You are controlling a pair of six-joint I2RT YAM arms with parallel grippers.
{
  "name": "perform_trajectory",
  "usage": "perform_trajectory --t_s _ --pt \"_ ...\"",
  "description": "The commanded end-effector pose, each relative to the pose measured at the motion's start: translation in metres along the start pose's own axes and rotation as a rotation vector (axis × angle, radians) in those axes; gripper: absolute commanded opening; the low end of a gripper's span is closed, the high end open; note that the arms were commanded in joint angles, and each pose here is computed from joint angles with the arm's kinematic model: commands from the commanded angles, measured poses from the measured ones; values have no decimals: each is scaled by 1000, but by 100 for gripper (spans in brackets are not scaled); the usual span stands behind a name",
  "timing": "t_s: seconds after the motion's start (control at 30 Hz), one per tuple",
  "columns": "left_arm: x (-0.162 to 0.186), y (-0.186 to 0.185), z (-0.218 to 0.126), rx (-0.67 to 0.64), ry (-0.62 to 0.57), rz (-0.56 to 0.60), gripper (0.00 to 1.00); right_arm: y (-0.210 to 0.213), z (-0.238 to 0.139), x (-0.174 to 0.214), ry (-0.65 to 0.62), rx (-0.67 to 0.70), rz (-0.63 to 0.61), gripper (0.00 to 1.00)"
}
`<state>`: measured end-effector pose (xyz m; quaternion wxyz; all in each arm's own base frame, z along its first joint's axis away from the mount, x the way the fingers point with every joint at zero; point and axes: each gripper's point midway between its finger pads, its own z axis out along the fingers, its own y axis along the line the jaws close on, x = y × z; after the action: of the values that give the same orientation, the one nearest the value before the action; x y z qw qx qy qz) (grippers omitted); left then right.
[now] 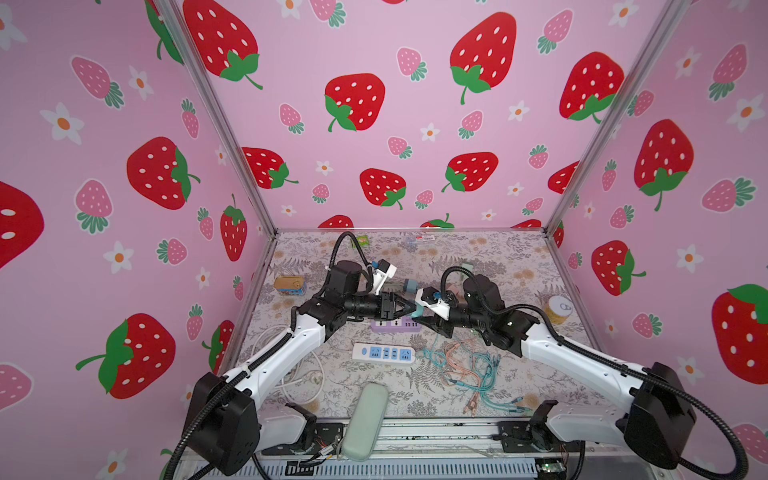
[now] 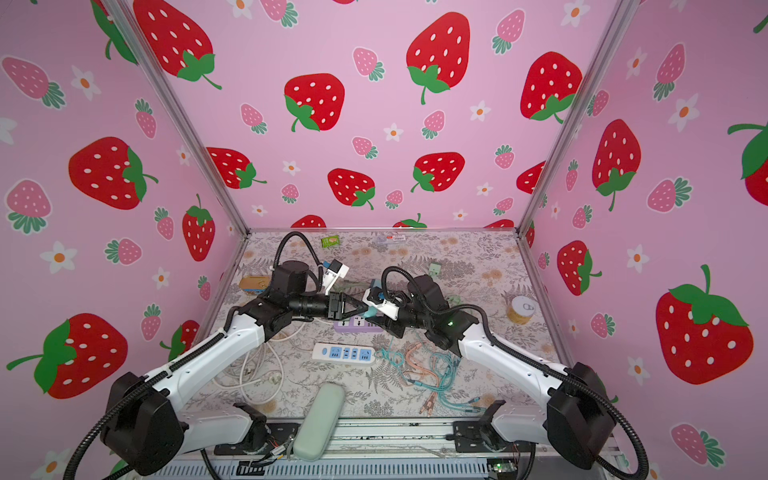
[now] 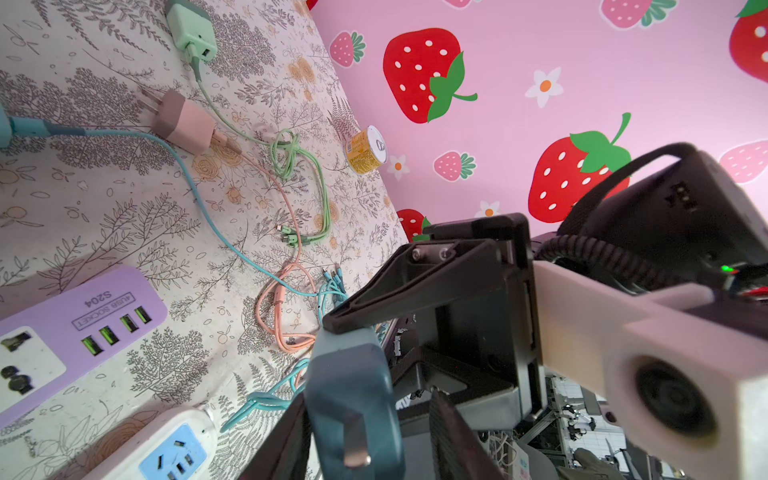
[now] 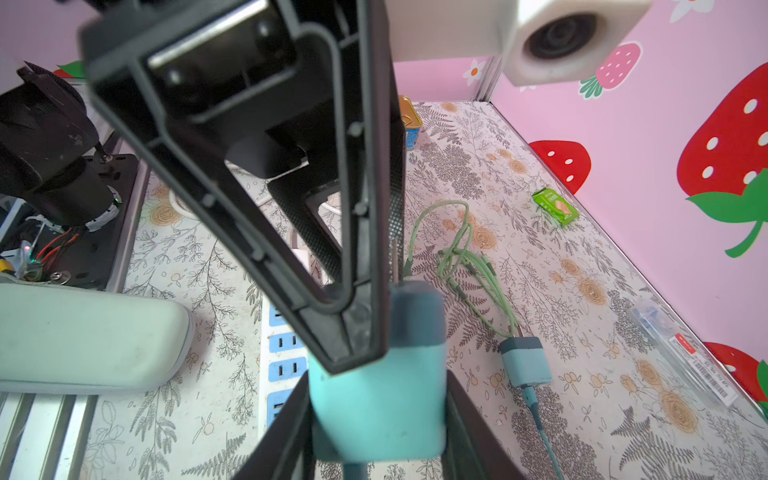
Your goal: Insert the plug
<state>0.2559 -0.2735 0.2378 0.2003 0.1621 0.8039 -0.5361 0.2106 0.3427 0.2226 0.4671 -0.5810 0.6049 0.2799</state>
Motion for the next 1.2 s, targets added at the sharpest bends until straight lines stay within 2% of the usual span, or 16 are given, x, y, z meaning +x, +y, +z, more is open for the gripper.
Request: perform_trajectory --t_s 0.0,0.27,0.5,0.63,0.73,0.97,1.1,1.17 --pt "-10 -18 -2 36 -9 48 40 -4 -2 -15 -19 15 -40 27" --pt "-11 -18 -3 29 -11 52 22 -8 -3 -15 -11 39 -29 31" --pt "-14 -17 -4 17 -26 64 10 -10 -12 -16 -30 78 4 42" --pt "-17 -19 -6 13 -49 80 7 -10 -21 -22 -54 100 29 54" --pt "-21 -18 -6 6 -65 91 0 -12 -30 -26 -74 127 56 61" --pt "-28 -17 -4 8 -97 115 0 -21 -51 -31 -108 222 120 63" --pt "-38 -20 -6 5 -147 156 0 -6 -58 -30 -167 177 171 63" --pt "-45 -24 -8 11 -178 177 0 0 -60 -29 -193 150 199 60"
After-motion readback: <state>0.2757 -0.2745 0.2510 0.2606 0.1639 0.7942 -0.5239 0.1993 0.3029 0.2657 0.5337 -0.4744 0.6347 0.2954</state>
